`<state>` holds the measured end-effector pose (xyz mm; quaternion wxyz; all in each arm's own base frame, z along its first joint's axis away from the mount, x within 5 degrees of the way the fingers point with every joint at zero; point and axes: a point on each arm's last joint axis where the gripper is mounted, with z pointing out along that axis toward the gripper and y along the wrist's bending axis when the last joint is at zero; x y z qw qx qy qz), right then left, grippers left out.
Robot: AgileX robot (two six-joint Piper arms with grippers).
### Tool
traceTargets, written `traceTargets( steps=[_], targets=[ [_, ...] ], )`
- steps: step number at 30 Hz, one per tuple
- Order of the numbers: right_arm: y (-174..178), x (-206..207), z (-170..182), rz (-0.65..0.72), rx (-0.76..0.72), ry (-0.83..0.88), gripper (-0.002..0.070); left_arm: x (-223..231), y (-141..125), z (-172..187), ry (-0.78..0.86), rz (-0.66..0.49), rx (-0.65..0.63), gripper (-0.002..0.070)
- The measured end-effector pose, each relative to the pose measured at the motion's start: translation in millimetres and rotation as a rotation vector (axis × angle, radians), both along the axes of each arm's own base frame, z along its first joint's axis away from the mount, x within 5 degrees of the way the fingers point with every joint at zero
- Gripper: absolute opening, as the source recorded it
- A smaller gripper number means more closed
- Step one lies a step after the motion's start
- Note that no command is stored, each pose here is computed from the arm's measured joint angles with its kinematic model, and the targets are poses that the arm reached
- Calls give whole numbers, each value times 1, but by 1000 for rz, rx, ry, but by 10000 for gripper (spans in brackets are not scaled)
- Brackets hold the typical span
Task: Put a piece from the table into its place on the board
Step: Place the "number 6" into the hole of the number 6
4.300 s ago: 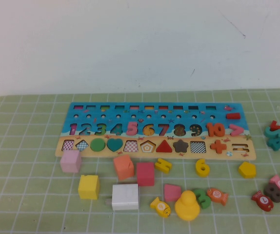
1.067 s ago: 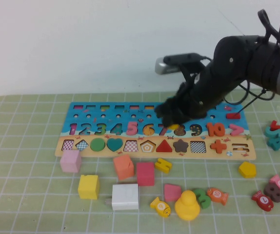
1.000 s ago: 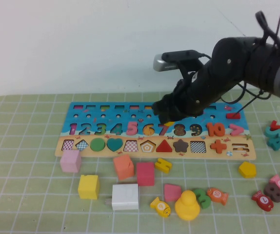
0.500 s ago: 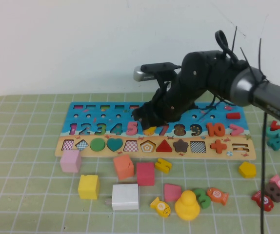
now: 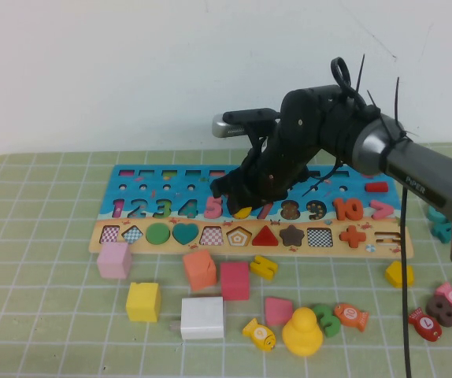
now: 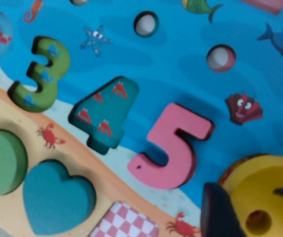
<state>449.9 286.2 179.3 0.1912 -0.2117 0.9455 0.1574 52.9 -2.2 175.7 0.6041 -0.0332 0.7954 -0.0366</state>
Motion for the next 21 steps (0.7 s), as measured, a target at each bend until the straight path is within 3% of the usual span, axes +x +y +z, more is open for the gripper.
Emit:
traceTargets(
  steps=[15,21],
  targets=[
    [2,1,0,-12,27,1,377,0,0,0,0,0,0,-2],
    [2,1,22,14,-13,-47,411,0,0,0,0,0,0,-2]
  ],
)
